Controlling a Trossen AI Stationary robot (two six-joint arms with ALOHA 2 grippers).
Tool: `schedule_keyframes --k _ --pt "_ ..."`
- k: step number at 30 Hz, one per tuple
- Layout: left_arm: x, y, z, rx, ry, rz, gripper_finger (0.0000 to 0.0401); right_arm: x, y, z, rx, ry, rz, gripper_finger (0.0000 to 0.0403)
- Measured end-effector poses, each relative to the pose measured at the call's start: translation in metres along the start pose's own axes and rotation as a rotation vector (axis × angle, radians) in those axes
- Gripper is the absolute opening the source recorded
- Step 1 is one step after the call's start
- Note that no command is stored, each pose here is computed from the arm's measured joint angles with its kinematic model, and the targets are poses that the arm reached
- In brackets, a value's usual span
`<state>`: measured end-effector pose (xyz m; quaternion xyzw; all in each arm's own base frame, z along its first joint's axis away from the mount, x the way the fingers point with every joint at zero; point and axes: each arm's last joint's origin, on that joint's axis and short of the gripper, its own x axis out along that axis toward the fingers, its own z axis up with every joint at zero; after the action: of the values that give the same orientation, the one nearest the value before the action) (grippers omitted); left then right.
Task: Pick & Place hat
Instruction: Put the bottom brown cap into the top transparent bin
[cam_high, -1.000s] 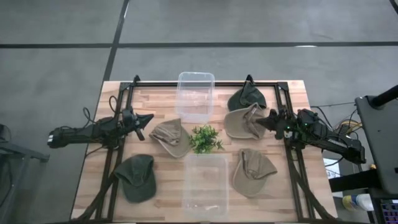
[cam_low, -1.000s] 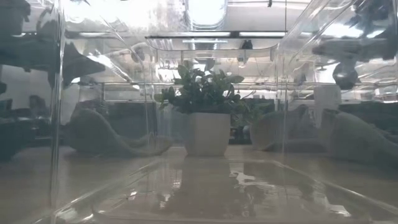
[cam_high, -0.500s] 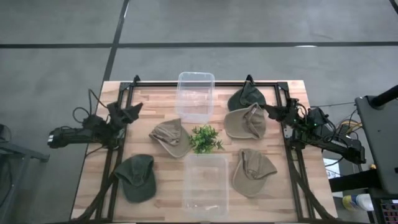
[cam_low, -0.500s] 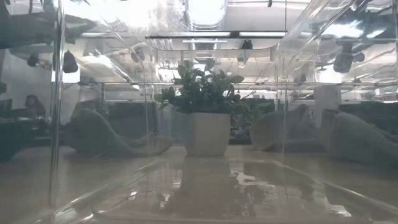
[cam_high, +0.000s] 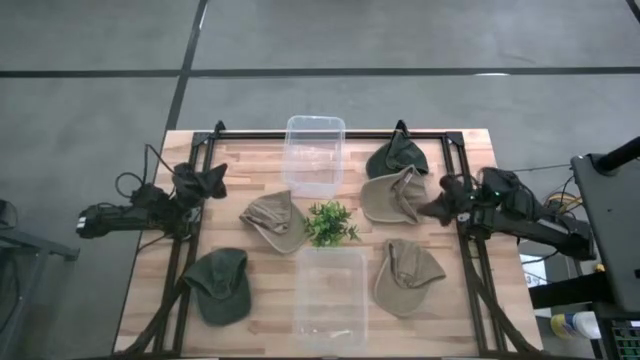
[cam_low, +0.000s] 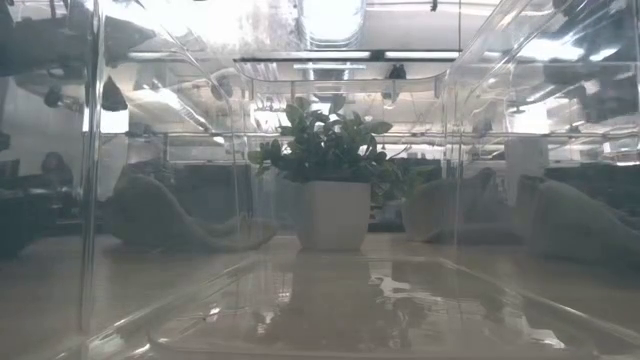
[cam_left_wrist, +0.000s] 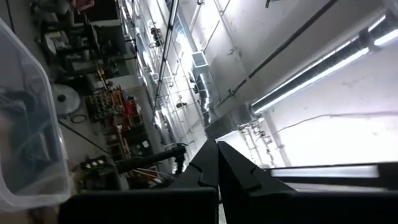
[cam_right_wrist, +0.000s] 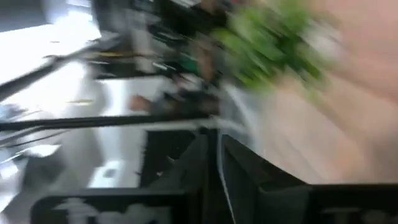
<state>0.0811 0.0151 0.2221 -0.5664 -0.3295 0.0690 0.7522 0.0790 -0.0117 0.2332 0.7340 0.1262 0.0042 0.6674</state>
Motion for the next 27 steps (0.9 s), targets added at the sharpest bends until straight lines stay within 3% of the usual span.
schedule_keyframes --k 13,19,27 --pt "0.0 0.001 0.001 -0.088 -0.044 0.021 0.0 0.013 0.064 -0.023 0.338 0.383 -0.657 0.0195" --pt "0.0 0.001 0.001 -0.076 -0.043 0.024 0.0 0.047 0.079 -0.042 0.402 0.494 -0.879 0.0205" --pt "0.0 0.001 0.001 -0.075 -0.041 0.023 0.0 0.096 0.07 -0.1 0.33 0.659 -1.196 0.0205"
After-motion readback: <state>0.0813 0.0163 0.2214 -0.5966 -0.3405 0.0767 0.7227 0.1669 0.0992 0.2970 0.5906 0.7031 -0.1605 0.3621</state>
